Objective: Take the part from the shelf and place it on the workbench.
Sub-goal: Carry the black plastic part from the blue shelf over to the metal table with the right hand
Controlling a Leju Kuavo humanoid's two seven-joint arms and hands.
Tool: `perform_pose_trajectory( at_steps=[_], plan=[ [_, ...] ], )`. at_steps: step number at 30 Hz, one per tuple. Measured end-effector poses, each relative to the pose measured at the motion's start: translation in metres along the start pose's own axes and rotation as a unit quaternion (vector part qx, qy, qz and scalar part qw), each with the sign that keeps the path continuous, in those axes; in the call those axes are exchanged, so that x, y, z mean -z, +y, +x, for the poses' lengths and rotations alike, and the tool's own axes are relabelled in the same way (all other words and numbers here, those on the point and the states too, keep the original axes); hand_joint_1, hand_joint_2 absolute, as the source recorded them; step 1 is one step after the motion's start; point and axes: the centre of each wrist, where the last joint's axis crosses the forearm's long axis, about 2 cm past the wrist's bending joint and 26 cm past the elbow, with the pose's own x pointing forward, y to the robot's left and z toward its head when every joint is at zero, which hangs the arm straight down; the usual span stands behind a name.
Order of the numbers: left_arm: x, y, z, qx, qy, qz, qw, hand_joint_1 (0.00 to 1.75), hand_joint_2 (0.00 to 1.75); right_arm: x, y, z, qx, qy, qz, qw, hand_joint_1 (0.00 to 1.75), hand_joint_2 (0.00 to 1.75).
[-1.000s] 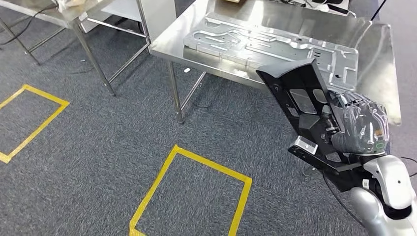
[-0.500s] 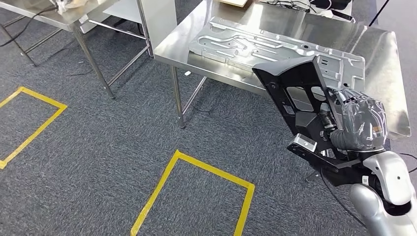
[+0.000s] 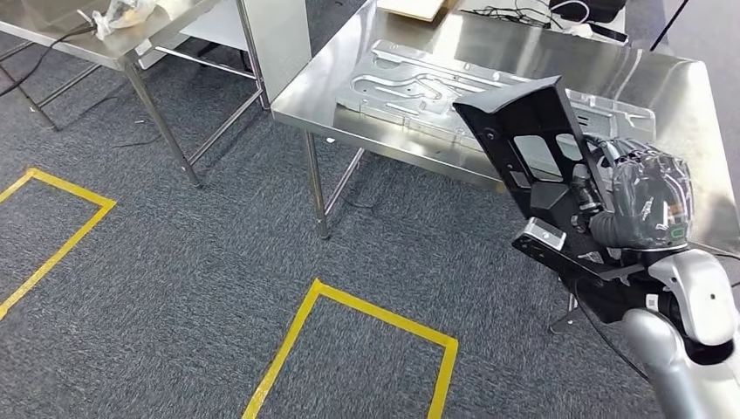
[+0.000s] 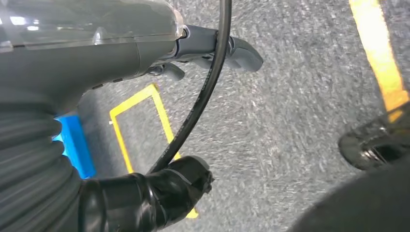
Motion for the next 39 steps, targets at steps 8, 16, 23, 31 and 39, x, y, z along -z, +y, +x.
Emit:
perform_pose_trajectory(
  at_steps=[8, 16, 23, 31, 39],
  plan=[
    [0.001, 0.002, -0.002, 0.001, 0.0, 0.0, 1.0, 0.0, 1.75, 0.011, -0.007, -0.012, -0.02, 0.002, 0.002, 1.0, 1.75, 1.75],
    [0.002, 0.001, -0.001, 0.001, -0.001, -0.004, 1.0, 0.0, 1.75, 0.016, -0.009, -0.018, -0.03, 0.003, 0.002, 1.0, 1.75, 1.75],
    [0.002, 0.005, 0.0, 0.003, -0.003, 0.002, 1.0, 0.0, 1.75, 0.02, -0.012, -0.02, -0.033, 0.002, -0.003, 0.999, 1.75, 1.75],
    [0.002, 0.005, -0.004, 0.004, -0.001, 0.001, 1.0, 0.0, 1.75, 0.026, -0.015, -0.025, -0.041, 0.004, 0.002, 0.999, 1.75, 1.75],
    [0.003, 0.008, -0.005, 0.005, -0.001, 0.006, 1.0, 0.0, 1.75, 0.057, -0.036, -0.044, -0.066, 0.013, 0.007, 0.998, 1.75, 1.75]
  ],
)
